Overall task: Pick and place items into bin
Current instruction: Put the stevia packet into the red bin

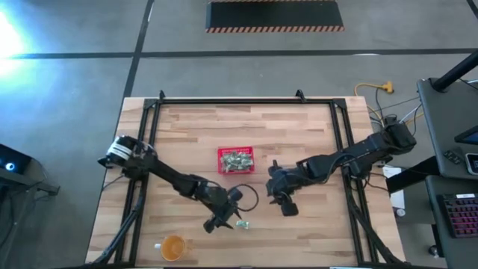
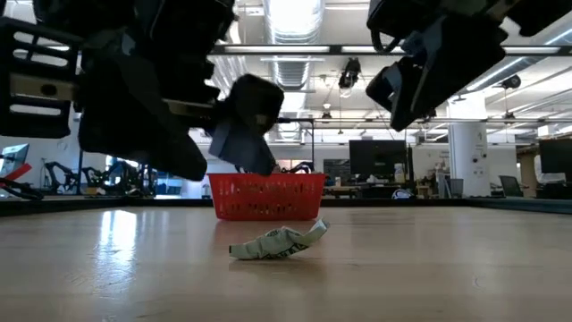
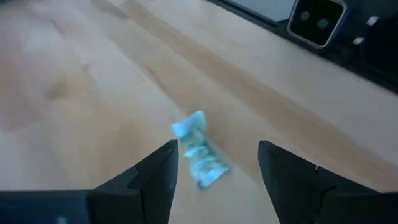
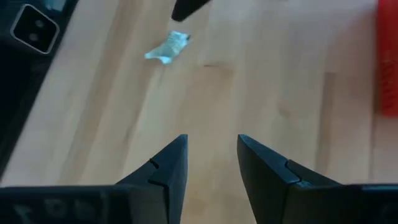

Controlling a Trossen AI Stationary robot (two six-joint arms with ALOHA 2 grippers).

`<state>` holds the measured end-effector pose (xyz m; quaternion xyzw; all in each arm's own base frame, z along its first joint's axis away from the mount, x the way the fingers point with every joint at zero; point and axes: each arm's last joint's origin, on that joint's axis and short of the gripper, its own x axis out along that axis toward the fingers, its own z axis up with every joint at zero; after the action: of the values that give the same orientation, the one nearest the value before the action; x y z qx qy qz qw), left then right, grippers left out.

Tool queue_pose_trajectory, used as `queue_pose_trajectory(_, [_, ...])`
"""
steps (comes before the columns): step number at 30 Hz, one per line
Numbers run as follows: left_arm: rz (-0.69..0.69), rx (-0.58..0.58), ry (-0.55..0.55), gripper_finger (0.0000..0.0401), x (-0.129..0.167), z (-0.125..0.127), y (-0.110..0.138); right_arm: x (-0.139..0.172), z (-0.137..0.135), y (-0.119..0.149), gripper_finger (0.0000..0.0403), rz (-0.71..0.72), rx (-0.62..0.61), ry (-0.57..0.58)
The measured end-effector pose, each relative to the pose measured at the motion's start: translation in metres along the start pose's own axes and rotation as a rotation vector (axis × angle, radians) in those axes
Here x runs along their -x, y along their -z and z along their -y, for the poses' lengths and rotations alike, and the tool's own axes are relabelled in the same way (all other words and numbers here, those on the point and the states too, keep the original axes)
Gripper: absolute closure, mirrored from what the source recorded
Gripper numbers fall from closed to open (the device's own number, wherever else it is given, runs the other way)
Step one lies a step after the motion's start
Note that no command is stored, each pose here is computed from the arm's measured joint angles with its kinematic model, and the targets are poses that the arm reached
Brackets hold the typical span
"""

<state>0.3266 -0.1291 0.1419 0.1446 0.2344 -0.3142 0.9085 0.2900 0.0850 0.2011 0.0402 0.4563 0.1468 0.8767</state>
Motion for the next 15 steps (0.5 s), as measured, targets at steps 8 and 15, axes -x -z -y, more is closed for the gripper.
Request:
queue_pose_trajectory(8, [-0.025,0.077,0.082,0.0196,-0.023,-0.003,0.008,-0.003,-0.017,0.006,0.0284,-0.019,-0.027,-0.027])
queue_pose_trajectory(15, [-0.036,0.099,0.071,0.0196,-0.037,-0.01,0.013,-0.005,-0.023,0.01,0.0292,-0.033,-0.034,-0.036])
